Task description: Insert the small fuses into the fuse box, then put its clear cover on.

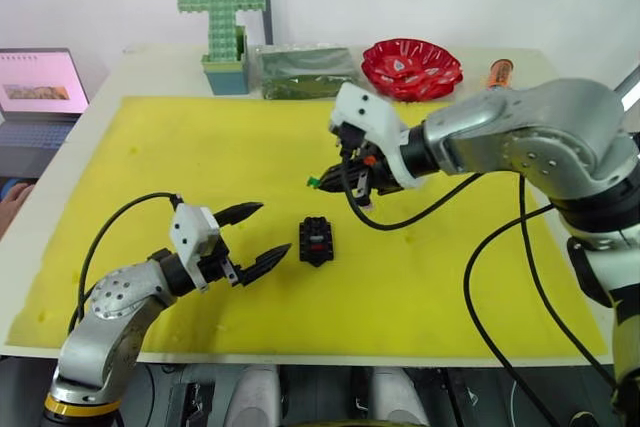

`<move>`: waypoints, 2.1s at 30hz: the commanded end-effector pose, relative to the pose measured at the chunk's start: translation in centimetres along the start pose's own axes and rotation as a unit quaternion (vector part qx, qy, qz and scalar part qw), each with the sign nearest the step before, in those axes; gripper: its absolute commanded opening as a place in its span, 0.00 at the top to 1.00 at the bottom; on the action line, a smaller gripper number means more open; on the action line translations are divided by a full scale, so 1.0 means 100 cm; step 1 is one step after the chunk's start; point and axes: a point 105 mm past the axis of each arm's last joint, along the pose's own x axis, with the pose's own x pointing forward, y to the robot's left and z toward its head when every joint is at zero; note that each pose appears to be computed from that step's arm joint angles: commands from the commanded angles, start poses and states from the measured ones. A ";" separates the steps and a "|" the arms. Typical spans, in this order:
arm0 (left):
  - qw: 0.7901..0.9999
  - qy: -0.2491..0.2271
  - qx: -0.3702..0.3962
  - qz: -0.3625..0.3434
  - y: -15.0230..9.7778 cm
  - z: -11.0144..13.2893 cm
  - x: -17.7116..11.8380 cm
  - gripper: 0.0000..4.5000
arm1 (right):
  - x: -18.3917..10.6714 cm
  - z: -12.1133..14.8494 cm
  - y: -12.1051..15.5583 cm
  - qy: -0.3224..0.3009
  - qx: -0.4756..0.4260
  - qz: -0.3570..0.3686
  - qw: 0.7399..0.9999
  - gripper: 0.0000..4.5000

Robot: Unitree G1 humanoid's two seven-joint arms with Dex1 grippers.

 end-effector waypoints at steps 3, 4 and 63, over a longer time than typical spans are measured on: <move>0.999 -0.009 0.006 -0.030 -0.017 0.004 -0.001 0.00 | 0.000 0.002 0.000 0.010 -0.037 0.005 0.999 0.99; 0.999 -0.012 -0.002 -0.034 -0.018 0.005 0.000 0.00 | 0.002 0.001 -0.001 0.013 -0.042 0.002 0.999 0.99; 0.998 -0.007 0.012 -0.066 -0.005 -0.007 0.027 0.00 | 0.052 -0.042 0.001 0.106 -0.155 0.022 0.982 0.99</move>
